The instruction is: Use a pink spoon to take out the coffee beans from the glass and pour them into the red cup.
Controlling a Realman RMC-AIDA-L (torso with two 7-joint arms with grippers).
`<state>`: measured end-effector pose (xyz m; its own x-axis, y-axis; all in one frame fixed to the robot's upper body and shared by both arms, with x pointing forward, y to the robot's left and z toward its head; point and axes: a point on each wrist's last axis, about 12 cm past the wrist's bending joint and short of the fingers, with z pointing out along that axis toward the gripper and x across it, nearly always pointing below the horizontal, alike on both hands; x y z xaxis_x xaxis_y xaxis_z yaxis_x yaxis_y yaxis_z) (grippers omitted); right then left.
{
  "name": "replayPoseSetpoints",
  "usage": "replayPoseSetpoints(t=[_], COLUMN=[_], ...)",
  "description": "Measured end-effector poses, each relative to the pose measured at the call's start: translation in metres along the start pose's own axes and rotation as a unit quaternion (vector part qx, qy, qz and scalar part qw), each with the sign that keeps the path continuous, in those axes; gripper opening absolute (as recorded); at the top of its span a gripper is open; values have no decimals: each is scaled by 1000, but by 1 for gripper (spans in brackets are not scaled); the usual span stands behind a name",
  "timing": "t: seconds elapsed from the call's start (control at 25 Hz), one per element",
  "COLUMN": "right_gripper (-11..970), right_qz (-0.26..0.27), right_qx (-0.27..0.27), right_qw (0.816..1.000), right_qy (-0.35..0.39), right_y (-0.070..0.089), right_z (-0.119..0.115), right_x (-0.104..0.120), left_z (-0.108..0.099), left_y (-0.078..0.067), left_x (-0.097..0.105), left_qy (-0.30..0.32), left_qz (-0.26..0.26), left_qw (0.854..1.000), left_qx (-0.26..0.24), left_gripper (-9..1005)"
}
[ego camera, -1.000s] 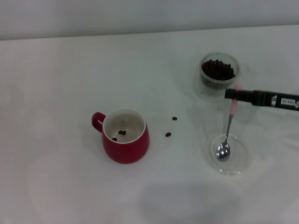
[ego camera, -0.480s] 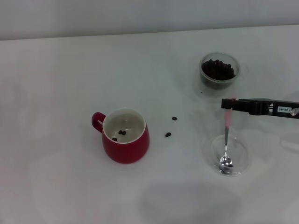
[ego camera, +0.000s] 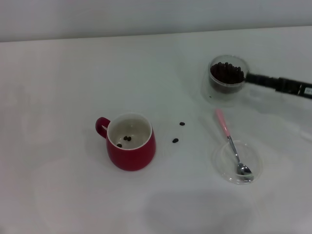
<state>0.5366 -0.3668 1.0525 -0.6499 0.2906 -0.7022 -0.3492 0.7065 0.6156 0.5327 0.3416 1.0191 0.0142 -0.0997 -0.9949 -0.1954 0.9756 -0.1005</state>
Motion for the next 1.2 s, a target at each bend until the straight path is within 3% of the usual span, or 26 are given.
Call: replayPoseSetpoints(t=[0.2, 0.4, 0.52, 0.72, 0.96, 1.2], right_gripper=[677, 876, 876, 876, 876, 876], right_qz=[-20, -66, -121, -231, -302, -374], right_qx=[14, 62, 116, 180, 261, 348], right_qw=[996, 980, 954, 910, 872, 827], right_qy=[-88, -178, -247, -292, -282, -235], right_y=[-3, -8, -7, -2, -2, -7], right_z=[-12, -15, -7, 15, 37, 49], right_x=[-10, -15, -16, -34, -63, -88], left_z=[0, 1, 3, 12, 20, 42], left_y=[0, -3, -6, -16, -28, -46], left_x=[0, -1, -1, -7, -10, -14], left_qy=[0, -1, -4, -15, -14, 17], left_qz=[-1, -5, -16, -62, -68, -82], left_qw=[1000, 1000, 1000, 998, 998, 996], left_qx=[0, 2, 0, -2, 10, 15], left_gripper=[886, 886, 886, 886, 886, 886])
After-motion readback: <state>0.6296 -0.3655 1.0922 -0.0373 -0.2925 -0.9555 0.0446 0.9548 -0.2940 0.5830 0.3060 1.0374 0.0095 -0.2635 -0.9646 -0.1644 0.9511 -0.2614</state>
